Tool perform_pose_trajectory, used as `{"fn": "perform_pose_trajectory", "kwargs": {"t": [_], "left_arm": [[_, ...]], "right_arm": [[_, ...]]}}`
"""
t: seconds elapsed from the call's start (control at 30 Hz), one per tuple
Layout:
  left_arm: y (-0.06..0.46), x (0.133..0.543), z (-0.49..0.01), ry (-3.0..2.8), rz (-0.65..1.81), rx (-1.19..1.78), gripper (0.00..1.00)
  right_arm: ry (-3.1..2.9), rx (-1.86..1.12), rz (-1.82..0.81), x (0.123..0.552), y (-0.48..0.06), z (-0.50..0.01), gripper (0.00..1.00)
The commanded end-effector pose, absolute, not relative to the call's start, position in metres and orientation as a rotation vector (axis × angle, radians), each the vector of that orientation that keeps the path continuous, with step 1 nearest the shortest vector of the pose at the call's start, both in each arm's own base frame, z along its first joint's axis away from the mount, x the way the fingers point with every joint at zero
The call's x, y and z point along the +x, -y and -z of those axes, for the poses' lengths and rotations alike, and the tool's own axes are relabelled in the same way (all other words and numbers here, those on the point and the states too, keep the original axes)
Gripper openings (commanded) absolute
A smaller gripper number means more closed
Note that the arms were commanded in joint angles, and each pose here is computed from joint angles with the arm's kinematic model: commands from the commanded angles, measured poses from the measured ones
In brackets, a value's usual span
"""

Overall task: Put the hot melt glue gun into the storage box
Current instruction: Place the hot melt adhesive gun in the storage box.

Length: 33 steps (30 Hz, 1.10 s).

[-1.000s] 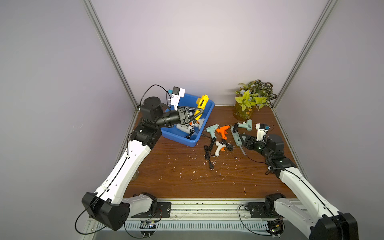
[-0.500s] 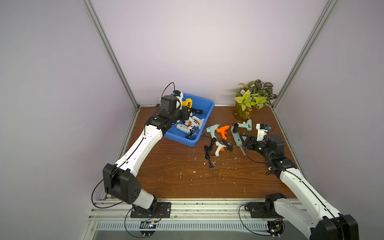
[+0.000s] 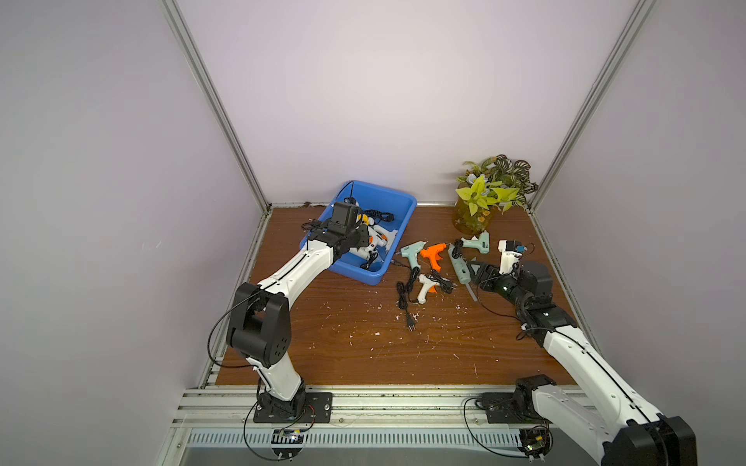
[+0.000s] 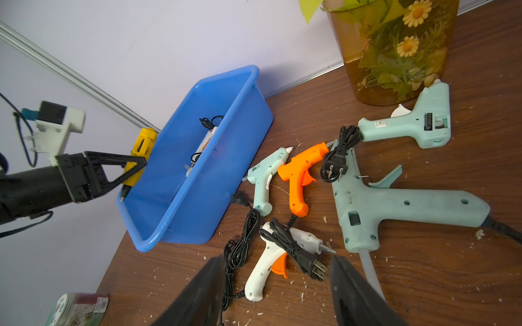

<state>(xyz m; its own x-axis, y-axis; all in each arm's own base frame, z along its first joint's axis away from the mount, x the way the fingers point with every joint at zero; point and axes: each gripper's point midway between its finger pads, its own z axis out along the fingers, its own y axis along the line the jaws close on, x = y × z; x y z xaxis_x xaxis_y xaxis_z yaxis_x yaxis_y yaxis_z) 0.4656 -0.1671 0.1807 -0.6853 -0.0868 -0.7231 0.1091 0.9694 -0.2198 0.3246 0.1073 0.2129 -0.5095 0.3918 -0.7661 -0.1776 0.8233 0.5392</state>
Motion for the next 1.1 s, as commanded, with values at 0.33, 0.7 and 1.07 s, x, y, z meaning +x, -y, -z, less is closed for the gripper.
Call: {"fn": "perform_pose_trajectory", "kwargs": {"t": [0.33,0.7,1.07], "left_arm": [[0.201,0.472,-0.119,-2.400,0.274,0.032,0.00],[0.195,0.457,-0.086,-2.480,0.255,0.007,0.52],[0.171,0.435,-0.163,-2.324,0.237,-0.029,0.99]], "right_arm": [[-1.971,0.160,-0.696,0.326,-0.107,-0.218,0.65],[-1.997,0.158,-0.693,0.328,-0.108,-0.210,0.65],[-2.085,0.081,-0.605,0.326,-0.132,-0.191,0.62]]}}
